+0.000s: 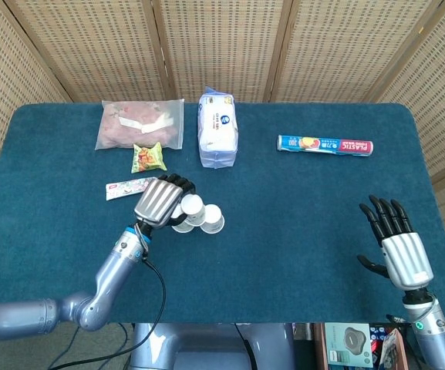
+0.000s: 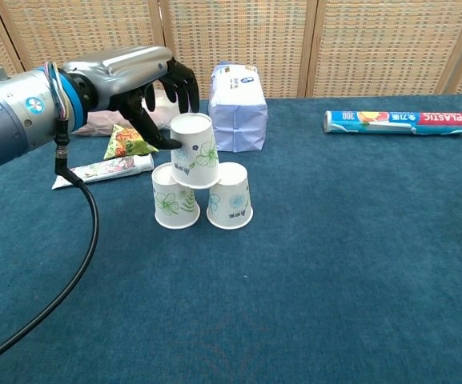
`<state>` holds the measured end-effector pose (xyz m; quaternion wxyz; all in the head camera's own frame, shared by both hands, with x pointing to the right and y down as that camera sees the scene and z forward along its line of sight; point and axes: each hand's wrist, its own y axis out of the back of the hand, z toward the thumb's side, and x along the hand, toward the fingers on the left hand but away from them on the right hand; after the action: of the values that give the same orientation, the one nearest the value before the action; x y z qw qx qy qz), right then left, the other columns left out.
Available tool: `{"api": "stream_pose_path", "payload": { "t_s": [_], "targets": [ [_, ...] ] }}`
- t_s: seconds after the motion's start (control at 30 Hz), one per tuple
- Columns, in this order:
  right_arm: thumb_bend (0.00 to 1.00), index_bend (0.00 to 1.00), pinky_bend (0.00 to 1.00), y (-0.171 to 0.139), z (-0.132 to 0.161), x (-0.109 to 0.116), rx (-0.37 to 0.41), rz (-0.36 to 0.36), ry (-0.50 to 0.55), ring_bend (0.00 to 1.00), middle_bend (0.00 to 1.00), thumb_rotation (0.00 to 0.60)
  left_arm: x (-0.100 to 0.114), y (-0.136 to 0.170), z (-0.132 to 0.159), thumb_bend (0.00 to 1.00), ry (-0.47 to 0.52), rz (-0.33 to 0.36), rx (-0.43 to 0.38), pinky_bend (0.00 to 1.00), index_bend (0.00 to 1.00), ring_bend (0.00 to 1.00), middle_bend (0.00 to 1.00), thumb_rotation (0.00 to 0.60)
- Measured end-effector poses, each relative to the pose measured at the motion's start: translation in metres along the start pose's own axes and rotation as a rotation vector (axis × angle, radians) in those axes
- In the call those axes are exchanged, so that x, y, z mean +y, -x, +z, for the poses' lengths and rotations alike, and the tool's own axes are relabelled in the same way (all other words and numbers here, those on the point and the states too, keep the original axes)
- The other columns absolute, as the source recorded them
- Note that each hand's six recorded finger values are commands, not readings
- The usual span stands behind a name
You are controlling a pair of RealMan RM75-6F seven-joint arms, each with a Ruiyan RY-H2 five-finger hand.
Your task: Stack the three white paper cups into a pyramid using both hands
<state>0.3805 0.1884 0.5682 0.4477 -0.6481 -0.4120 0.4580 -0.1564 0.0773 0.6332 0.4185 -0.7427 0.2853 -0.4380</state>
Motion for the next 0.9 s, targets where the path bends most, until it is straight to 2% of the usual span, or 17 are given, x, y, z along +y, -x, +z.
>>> {"api": "stream_pose_path", "payload": {
  "t_s": [0.07,0.13,0.17,0.23,0.47,0.67,0.77,0.9],
  "targets": [
    [0.00,0.05,0.00,0.000,0.000,0.000,0.000,-0.001,0.000,0.00,0.05,0.600,-0.001,0.000,0.000,0.31,0.004,-0.003,-0.002,0.31,0.28,0.12,0.17,0.600],
    [0.00,0.05,0.00,0.000,-0.001,0.001,-0.001,-0.003,-0.002,0.00,0.05,0.600,-0.002,0.000,0.001,0.31,0.012,-0.011,-0.009,0.22,0.10,0.02,0.03,0.600],
    [0.00,0.05,0.00,0.000,-0.001,0.001,-0.002,-0.003,-0.001,0.00,0.05,0.600,-0.003,0.001,0.002,0.31,0.015,-0.017,-0.014,0.18,0.04,0.00,0.00,0.600],
    [0.00,0.05,0.00,0.000,-0.001,0.001,-0.002,-0.005,0.000,0.00,0.05,0.600,-0.004,0.002,0.002,0.31,0.025,-0.023,-0.024,0.14,0.00,0.00,0.00,0.600],
    [0.00,0.05,0.00,0.000,-0.001,0.001,-0.001,-0.003,0.001,0.00,0.05,0.600,0.001,0.007,-0.001,0.31,0.060,-0.015,-0.049,0.05,0.00,0.00,0.00,0.600],
    [0.00,0.05,0.00,-0.001,0.000,0.002,0.001,-0.006,0.006,0.00,0.05,0.600,0.027,0.025,-0.018,0.31,0.069,0.051,-0.048,0.00,0.00,0.00,0.00,0.600],
    [0.00,0.05,0.00,0.000,0.001,0.003,0.003,-0.008,0.007,0.00,0.05,0.600,0.044,0.042,-0.038,0.30,0.073,0.099,-0.016,0.00,0.00,0.00,0.00,0.600],
    [0.00,0.05,0.00,-0.001,0.002,0.004,0.006,-0.011,0.006,0.00,0.05,0.600,0.060,0.078,-0.080,0.28,0.056,0.158,0.087,0.00,0.00,0.00,0.00,0.600]
  ]
}}
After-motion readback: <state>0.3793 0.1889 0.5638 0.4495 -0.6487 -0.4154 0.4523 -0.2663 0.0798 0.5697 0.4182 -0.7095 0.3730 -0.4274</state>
